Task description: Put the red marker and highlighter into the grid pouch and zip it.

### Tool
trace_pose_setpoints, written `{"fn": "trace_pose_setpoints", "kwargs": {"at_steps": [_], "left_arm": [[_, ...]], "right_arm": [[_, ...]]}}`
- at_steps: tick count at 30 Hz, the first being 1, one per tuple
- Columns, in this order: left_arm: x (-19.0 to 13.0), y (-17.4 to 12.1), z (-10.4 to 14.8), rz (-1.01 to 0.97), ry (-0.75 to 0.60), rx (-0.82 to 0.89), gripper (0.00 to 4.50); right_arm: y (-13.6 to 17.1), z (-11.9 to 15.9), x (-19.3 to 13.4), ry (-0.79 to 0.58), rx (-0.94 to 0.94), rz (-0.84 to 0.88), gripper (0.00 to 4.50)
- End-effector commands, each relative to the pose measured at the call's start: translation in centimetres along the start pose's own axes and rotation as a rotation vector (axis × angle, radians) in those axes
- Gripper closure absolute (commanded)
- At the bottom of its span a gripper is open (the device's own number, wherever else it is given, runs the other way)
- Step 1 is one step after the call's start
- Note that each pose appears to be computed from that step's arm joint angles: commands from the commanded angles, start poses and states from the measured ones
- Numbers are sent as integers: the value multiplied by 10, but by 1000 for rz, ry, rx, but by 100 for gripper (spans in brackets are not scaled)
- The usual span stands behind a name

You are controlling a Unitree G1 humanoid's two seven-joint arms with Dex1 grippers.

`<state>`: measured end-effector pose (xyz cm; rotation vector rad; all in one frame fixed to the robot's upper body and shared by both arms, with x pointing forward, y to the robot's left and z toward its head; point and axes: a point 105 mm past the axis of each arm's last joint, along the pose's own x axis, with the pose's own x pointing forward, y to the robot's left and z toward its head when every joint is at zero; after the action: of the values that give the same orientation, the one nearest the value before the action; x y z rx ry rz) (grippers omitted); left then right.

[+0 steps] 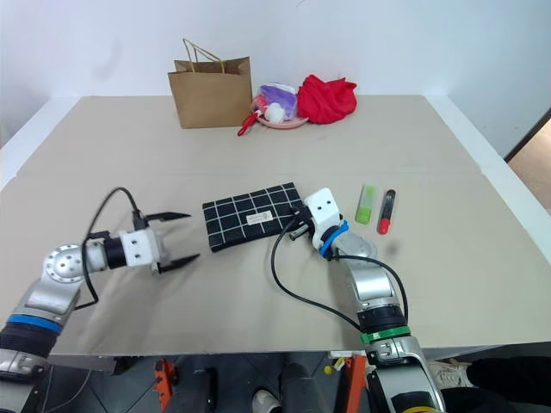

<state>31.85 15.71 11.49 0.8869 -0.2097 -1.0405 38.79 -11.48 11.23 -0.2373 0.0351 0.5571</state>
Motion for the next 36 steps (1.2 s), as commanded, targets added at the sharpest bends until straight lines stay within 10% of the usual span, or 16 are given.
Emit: {"fn": "trace_pose_setpoints", "kwargs": {"at_steps": [1,25,34,36], "left_arm": [[6,-4,6,-49,-35,42,0],[58,4,-3,-101,-66,305,0],[62,4,-4,-151,-72,328,436],[62,6,-5,-149,-66,330,448]], "right_arm": [[0,8,-2,-33,1,-9,443],[3,14,-8,-54,-8,-18,443],[4,14,-9,-57,-11,-15,450],[5,14,-9,-57,-11,-13,450]]}}
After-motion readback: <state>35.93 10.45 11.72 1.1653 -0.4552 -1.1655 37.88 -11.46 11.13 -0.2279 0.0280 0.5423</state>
